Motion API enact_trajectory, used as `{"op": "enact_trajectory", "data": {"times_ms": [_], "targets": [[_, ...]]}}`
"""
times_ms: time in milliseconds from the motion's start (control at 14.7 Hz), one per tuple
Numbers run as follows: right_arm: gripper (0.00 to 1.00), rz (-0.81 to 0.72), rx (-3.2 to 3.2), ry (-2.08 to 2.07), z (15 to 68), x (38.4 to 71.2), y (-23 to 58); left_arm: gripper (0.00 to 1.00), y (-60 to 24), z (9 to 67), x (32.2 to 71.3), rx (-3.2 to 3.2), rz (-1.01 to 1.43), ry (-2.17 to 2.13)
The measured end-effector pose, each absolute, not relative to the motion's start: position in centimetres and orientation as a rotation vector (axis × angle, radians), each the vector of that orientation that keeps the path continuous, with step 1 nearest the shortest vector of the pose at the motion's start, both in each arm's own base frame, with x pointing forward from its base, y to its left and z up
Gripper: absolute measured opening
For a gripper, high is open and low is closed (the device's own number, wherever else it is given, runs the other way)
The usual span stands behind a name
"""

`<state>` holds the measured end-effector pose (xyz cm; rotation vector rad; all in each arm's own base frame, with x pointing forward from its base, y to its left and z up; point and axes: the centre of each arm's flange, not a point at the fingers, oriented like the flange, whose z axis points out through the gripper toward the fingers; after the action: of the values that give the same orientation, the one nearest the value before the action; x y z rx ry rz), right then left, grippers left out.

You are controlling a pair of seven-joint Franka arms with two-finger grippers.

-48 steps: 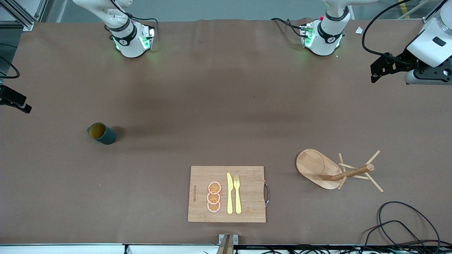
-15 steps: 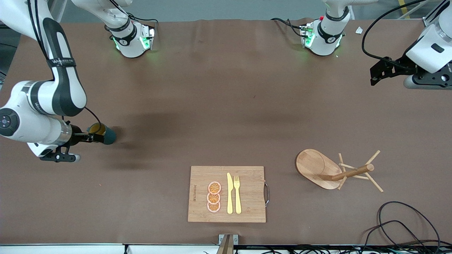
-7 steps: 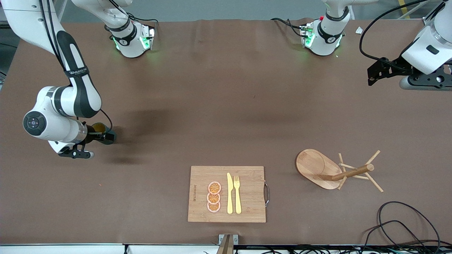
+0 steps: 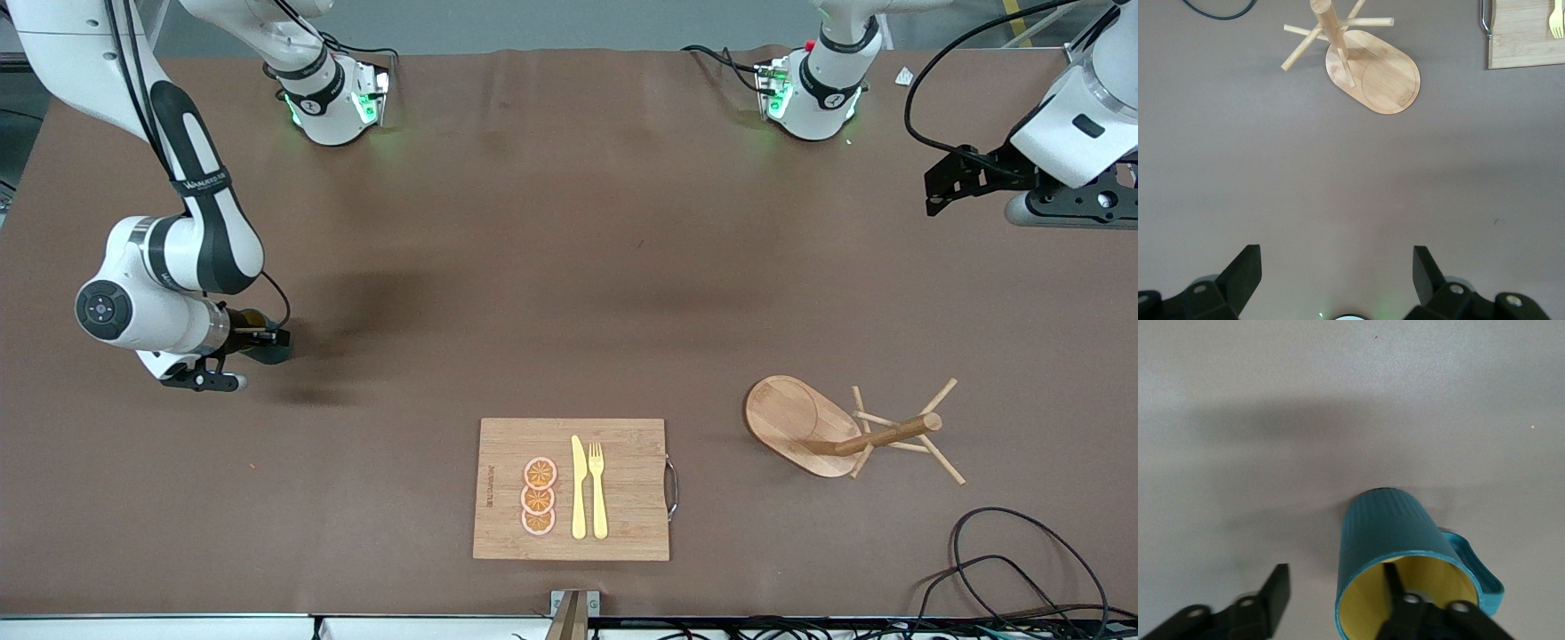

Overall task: Pass cup and hang on rack
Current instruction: 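Close the right gripper on the teal mug's rim, then lift and carry the mug with the right gripper toward the table middle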

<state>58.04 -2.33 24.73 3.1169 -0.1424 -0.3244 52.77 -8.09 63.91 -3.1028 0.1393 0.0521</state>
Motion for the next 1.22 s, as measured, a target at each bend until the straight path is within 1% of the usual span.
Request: {"op": "enact_trajectory", "data": {"times_ms": [68, 204, 339, 407, 543, 679, 814, 950, 1018, 1221], "targets": [[0.48, -0.325, 3.117, -0.142, 24.7, 58.0, -2.3, 1.00, -8.0, 64.0, 52.7, -3.102, 0.057, 0.137], [0.26, -0.323, 3.117, -0.142, 24.8, 58.1, -2.3, 1.00, -7.5, 64.2, 52.5, -3.102, 0.057, 0.125], [0.07, -0.309, 3.117, -0.138, 25.1, 58.3, -2.3, 1.00, -7.3, 64.3, 52.5, -3.103, 0.057, 0.117], [0.04, -0.290, 3.119, -0.133, 25.6, 58.6, -2.2, 1.00, -7.2, 64.3, 52.5, -3.103, 0.057, 0.117], [0.04, -0.247, 3.123, -0.111, 27.4, 59.9, -1.4, 1.00, -7.3, 64.3, 52.5, -3.103, 0.057, 0.118], [0.04, -0.223, 3.127, -0.069, 31.0, 61.8, 0.3, 1.00, -7.3, 64.3, 52.5, -3.103, 0.057, 0.118], [0.04, -0.148, 3.133, -0.058, 35.5, 64.1, 3.7, 1.00, -7.3, 64.3, 52.5, -3.103, 0.057, 0.118], [0.04, -0.066, 3.139, -0.111, 38.5, 65.6, 9.2, 1.00, -7.2, 64.3, 52.5, -3.103, 0.058, 0.117], [0.04, -0.043, 3.142, -0.164, 38.8, 66.0, 12.7, 1.00, -7.2, 64.2, 52.5, -3.103, 0.059, 0.117], [0.04, -0.045, 3.151, -0.360, 37.1, 66.1, 24.4, 1.00, -7.3, 63.9, 52.7, -3.103, 0.068, 0.118]]}}
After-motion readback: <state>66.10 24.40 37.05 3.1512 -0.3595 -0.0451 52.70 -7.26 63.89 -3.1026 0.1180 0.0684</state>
